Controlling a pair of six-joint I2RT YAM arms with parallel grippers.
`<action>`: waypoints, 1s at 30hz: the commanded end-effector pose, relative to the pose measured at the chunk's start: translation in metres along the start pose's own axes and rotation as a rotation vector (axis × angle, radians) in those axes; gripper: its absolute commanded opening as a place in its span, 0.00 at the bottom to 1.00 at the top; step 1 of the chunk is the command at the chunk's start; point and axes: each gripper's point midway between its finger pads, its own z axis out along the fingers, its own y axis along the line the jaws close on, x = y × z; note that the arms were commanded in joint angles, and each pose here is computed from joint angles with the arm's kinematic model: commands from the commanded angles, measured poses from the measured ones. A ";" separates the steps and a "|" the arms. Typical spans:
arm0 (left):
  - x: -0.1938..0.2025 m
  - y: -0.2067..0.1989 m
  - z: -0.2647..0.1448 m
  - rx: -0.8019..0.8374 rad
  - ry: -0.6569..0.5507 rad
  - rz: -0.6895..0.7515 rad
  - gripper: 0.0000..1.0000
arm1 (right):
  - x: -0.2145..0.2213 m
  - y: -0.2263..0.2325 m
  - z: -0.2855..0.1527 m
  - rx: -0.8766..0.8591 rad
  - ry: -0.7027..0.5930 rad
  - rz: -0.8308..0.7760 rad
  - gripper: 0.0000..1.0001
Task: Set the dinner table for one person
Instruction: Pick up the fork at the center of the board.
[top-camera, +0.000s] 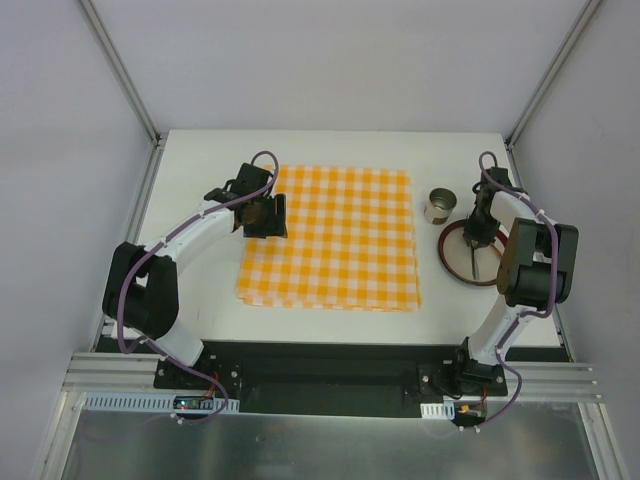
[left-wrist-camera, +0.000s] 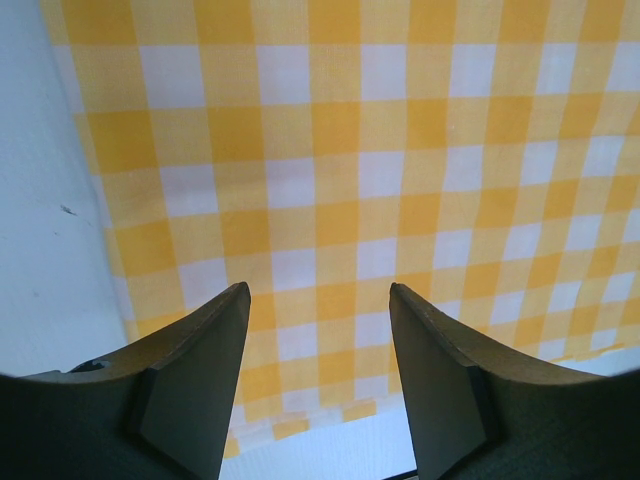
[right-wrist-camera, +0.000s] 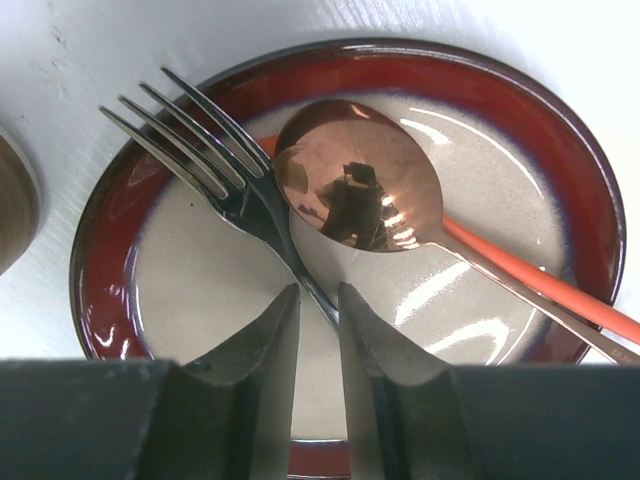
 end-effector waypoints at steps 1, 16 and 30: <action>-0.017 -0.008 -0.016 0.040 -0.059 0.016 0.58 | 0.034 -0.006 0.006 0.006 0.108 0.000 0.24; -0.014 -0.009 -0.017 0.047 -0.054 0.010 0.58 | 0.052 -0.006 -0.004 -0.005 0.114 0.004 0.01; -0.013 -0.011 -0.018 0.057 -0.049 0.001 0.58 | 0.051 -0.006 -0.034 0.050 0.012 -0.061 0.01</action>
